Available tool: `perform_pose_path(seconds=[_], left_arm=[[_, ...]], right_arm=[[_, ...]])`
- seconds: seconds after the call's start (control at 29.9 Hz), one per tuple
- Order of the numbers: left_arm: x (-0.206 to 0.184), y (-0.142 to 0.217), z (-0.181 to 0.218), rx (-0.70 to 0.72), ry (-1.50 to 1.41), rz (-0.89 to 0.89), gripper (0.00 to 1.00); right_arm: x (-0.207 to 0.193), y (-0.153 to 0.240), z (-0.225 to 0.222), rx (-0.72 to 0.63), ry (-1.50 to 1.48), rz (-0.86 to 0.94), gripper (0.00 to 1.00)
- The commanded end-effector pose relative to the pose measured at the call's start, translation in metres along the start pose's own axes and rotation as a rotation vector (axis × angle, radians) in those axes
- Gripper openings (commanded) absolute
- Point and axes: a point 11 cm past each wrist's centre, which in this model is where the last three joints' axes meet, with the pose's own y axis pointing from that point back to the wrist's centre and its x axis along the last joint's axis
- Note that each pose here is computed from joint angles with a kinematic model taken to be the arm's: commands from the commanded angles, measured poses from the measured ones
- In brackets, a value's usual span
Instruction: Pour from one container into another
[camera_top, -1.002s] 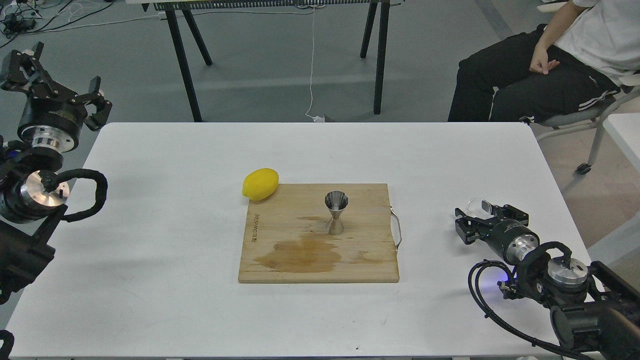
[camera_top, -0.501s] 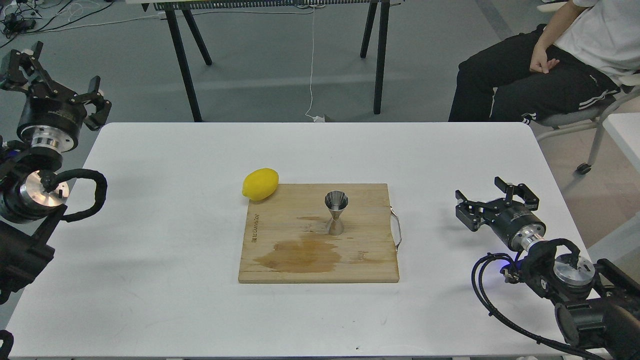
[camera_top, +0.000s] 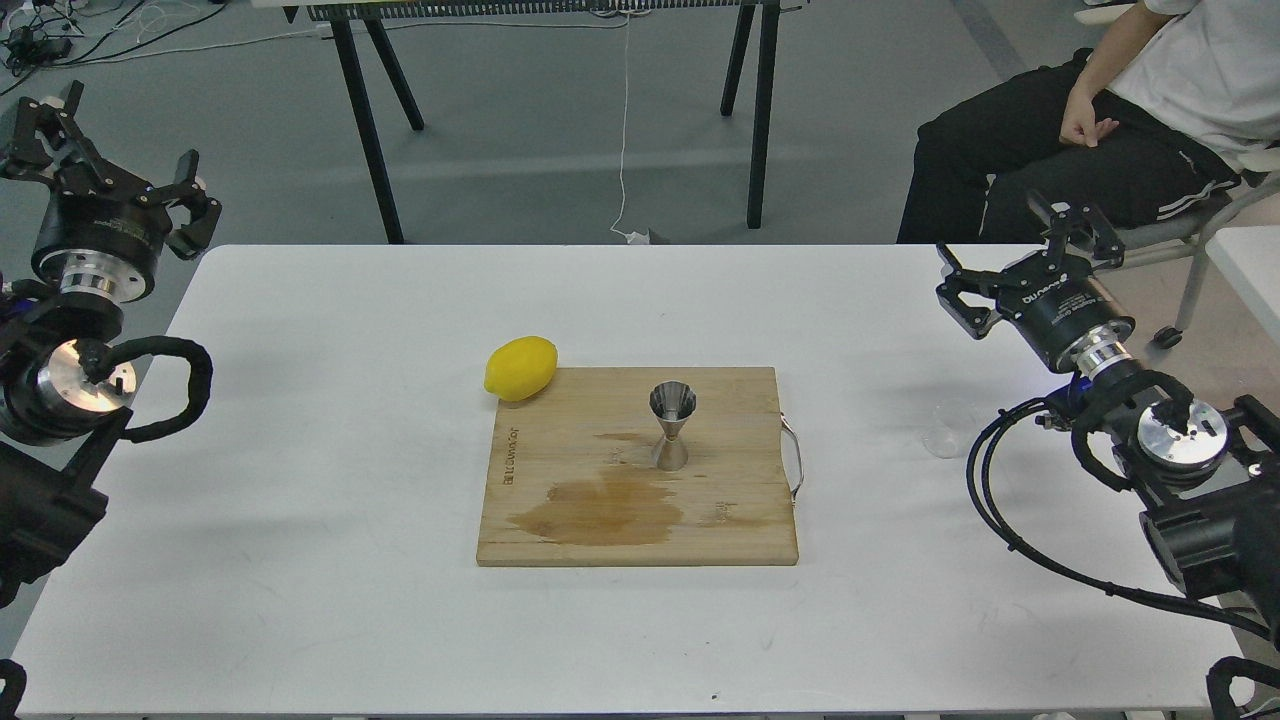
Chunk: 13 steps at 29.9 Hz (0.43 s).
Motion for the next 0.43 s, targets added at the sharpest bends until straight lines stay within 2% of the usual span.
perform_pose_path(seconds=[0.0, 0.4], left_arm=[[-0.003, 0.0, -0.001, 0.0, 0.01, -0.008, 1.0], [-0.009, 0.002, -0.015, 0.019, 0.037, -0.024, 1.0]], right_arm=[[-0.011, -0.011, -0.023, 0.089, 0.077, -0.019, 1.0], [-0.053, -0.049, -0.049, 0.133, 0.121, -0.092, 1.0]])
